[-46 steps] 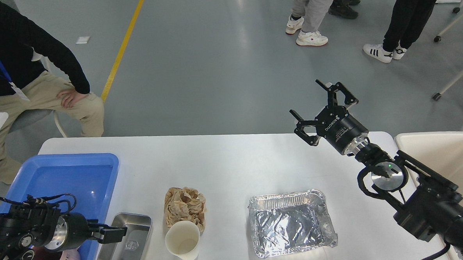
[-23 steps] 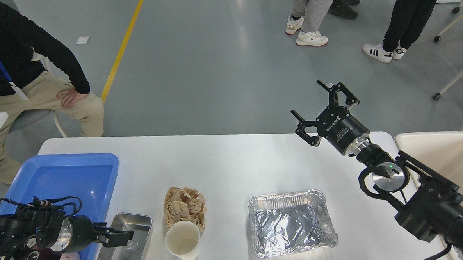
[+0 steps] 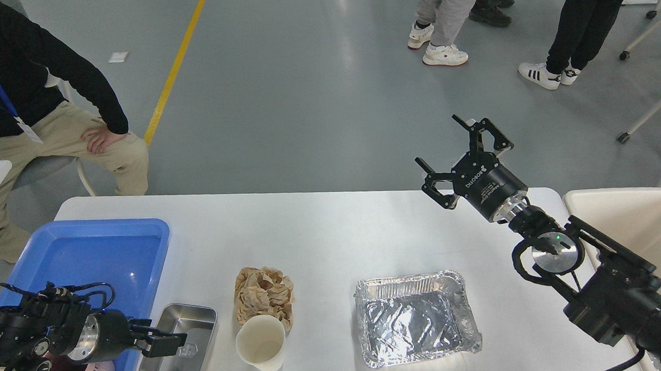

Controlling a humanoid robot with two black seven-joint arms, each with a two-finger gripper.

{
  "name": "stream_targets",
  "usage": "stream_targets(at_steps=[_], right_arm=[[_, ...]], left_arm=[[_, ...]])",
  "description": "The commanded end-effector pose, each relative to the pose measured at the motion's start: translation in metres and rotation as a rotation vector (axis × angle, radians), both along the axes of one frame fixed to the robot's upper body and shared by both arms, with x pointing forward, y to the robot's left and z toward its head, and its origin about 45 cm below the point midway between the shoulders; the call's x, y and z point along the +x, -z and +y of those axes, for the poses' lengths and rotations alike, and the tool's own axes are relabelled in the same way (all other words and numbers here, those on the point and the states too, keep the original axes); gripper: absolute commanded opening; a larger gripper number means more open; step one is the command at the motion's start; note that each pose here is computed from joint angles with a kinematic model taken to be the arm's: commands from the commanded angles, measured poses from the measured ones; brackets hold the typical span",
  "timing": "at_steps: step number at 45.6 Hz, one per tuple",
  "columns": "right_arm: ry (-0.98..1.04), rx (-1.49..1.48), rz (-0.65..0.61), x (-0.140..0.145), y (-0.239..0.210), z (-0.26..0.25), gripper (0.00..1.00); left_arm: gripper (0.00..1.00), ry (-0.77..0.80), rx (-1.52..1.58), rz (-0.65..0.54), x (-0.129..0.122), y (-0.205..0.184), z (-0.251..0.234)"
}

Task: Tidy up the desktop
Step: 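Grasp the rim of the small steel tray with the left gripper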

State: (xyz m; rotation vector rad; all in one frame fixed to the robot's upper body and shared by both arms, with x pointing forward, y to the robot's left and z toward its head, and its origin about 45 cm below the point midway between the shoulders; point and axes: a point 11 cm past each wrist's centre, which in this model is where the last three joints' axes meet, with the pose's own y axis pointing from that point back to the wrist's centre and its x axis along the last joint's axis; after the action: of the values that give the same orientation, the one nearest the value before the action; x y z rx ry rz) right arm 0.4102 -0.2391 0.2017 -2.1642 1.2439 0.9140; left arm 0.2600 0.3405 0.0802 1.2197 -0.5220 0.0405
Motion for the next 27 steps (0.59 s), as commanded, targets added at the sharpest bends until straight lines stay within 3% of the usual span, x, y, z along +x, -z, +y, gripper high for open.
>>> stream_targets(at_steps=[1,27], right_arm=[[0.000,0.000,0.000,0.000,0.000,0.000,1.00],[0.003,0.000,0.003,-0.001,0.002,-0.001,1.00]], left_arm=[[0.91,-0.011,0.009,-0.007,0.002,0.001,0.005],[0.82,0.025,-0.015,-0.007,0.005,0.007,-0.003]])
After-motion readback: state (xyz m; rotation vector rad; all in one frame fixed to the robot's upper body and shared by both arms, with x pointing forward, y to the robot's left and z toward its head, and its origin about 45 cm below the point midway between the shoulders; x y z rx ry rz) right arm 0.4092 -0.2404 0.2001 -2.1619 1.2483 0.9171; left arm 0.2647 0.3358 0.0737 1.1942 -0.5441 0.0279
